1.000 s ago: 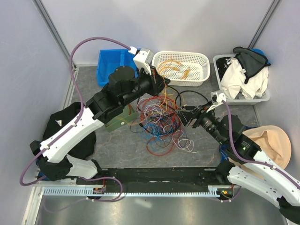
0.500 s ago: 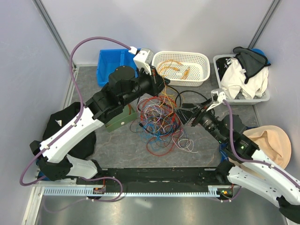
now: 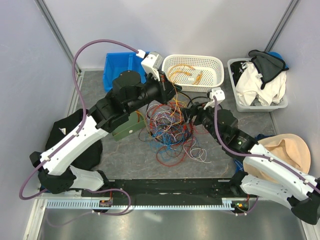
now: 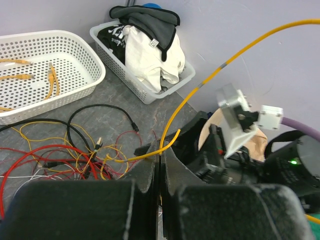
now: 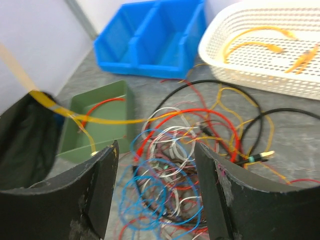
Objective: Untangle the cables
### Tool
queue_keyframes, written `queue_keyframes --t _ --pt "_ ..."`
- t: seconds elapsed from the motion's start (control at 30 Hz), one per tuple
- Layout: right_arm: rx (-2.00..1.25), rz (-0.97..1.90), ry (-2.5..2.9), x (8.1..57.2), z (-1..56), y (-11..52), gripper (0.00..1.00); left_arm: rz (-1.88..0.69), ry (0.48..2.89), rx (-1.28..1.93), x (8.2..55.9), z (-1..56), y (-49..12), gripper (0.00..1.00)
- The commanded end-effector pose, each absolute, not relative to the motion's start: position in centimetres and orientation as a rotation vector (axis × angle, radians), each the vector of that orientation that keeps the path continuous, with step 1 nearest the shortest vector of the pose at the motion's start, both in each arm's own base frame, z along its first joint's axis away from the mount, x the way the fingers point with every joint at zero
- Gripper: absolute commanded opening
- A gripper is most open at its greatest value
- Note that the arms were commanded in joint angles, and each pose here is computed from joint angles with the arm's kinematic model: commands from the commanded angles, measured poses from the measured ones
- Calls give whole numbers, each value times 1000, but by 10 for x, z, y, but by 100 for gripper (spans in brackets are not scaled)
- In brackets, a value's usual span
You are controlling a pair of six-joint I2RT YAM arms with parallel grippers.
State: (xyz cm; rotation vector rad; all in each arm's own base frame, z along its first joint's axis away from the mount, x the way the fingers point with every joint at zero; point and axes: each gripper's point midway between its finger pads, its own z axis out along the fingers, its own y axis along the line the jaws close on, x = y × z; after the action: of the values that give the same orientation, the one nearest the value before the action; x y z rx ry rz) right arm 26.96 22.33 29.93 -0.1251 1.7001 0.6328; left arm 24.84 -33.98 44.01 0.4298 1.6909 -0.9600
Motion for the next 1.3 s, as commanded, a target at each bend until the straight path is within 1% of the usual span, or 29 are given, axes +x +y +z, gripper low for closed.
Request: queue_keyframes --t 0.0,0.1,0.2,0.23,0.27,0.3,0.33,0.37,0.4,0.43,0.5,0.53,0.57,0.6,0.63,0.67,0.73,0.77,0.83,0.97,1.0,1.03,1.1,1.2,1.23,1.27 --pt "-49 489 1631 294 313 210 70 -1032 1625 445 230 468 -331 2" --pt "-19 422 1601 308 314 207 71 -1044 1624 448 227 469 -330 2" --pt "-11 429 1551 318 318 215 70 -1058 1624 449 224 468 -329 2" --pt "-2 433 1539 321 316 217 69 -1062 1625 449 222 467 -328 2" --pt "33 465 1476 324 329 219 68 -1064 1629 445 222 467 -327 2" --pt "40 469 1462 325 325 219 67 -1068 1626 446 221 467 -327 2" --pt "44 474 1443 327 325 221 64 -1064 1634 446 221 464 -326 2" --pt "73 509 1384 327 337 221 60 -1064 1630 447 220 464 -325 2" --pt "63 531 1368 325 340 224 54 -1055 1633 441 221 462 -323 2" --pt "60 548 1352 324 345 226 36 -1044 1640 438 222 458 -322 2" --pt "54 575 1331 321 359 227 17 -1014 1630 426 222 459 -314 2" --pt "68 585 1325 319 368 224 1 -984 1645 410 226 451 -311 2" --pt "67 570 1379 319 360 224 0 -960 1649 397 229 448 -307 2" --pt "86 575 1376 318 376 221 0 -924 1651 365 233 447 -300 2" --pt "94 563 1394 317 380 218 0 -895 1670 351 237 437 -297 5" --pt "82 532 1455 316 371 216 0 -873 1678 335 241 433 -295 7" --pt "107 526 1459 313 389 208 0 -819 1717 300 251 414 -289 11" --pt "110 490 1494 311 384 201 0 -807 1732 273 256 408 -286 10" --pt "138 490 1478 306 402 191 0 -792 1777 252 262 387 -284 11" --pt "172 427 1485 299 423 172 0 -833 1844 194 271 357 -279 20" --pt "186 427 1467 298 437 168 0 -846 1843 188 272 355 -279 24" --pt "177 404 1477 298 438 166 0 -842 1861 183 273 344 -278 28" --pt "197 393 1459 297 453 160 0 -852 1853 164 272 342 -274 31" --pt "204 378 1451 296 465 156 0 -866 1835 151 270 337 -270 29" --pt "199 370 1462 298 465 157 0 -868 1836 143 269 332 -269 23" --pt "199 372 1461 298 467 157 0 -871 1837 140 268 331 -268 21"
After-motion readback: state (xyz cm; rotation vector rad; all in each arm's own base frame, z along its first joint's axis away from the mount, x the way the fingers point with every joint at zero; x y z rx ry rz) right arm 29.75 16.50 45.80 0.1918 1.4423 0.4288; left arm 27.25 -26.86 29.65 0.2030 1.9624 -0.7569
